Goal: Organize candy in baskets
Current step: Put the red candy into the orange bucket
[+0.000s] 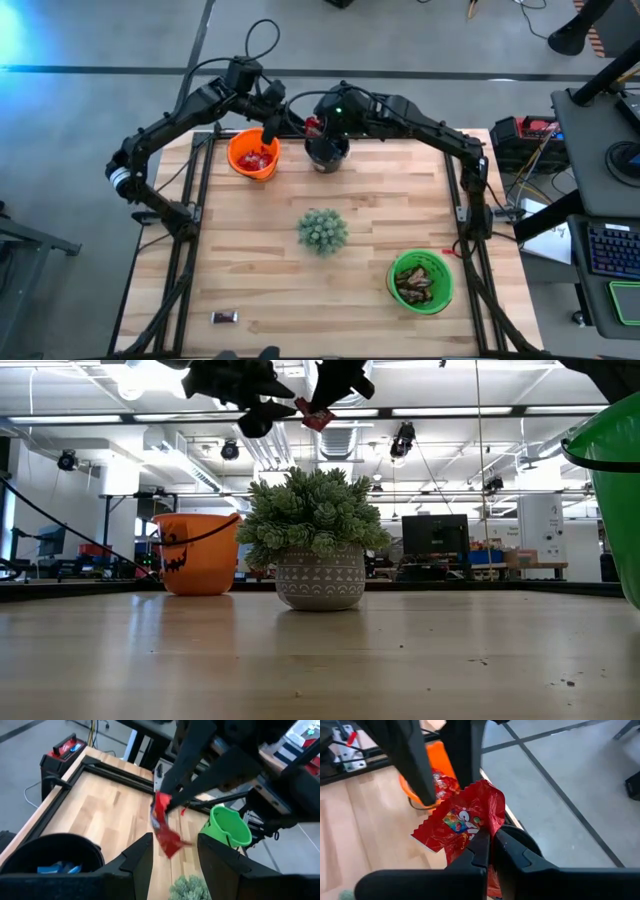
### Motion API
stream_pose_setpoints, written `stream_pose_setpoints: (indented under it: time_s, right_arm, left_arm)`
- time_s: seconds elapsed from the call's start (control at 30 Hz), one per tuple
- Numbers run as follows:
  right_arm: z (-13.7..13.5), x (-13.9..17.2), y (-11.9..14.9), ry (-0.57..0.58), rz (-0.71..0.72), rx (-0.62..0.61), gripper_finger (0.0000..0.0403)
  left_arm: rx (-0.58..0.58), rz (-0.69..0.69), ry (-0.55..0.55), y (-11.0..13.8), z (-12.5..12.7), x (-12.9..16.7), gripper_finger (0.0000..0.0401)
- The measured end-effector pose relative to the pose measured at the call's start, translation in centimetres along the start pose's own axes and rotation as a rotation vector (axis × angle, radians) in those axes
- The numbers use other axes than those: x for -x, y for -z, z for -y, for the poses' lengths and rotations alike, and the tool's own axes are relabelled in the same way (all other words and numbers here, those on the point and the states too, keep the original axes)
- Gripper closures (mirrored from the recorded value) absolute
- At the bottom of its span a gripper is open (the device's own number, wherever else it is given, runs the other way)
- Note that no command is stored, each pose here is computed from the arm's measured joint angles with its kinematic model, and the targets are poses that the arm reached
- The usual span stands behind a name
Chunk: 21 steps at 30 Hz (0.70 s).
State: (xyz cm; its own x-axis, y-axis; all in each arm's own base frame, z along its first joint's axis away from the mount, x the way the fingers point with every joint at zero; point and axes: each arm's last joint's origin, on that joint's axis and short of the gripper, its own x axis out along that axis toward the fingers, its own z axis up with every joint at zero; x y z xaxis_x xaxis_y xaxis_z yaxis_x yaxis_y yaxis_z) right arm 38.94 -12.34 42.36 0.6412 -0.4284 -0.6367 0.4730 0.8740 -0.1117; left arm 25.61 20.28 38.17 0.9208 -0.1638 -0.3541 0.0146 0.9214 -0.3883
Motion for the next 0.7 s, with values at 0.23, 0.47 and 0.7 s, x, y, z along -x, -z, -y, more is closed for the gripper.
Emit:
stream_pose_setpoints:
  time_s: [0.23, 0.47, 0.7]
  right_arm:
    - [-0.2, -0.6, 0.1, -0.002, -0.006, 0.001, 0.0394]
    - [-0.3, -0.8, 0.1, -0.006, -0.005, 0.0, 0.0394]
    - [-1.2, -0.4, 0.0, -0.064, 0.003, 0.01, 0.0394]
  left_arm:
    - [0.009, 0.008, 0.004, -0.1, 0.1, -0.1, 0.0265]
    - [0.022, 0.008, 0.003, -0.1, 0.1, -0.1, 0.0265]
    - [0.021, 0.01, -0.028, -0.1, 0.1, -0.2, 0.0265]
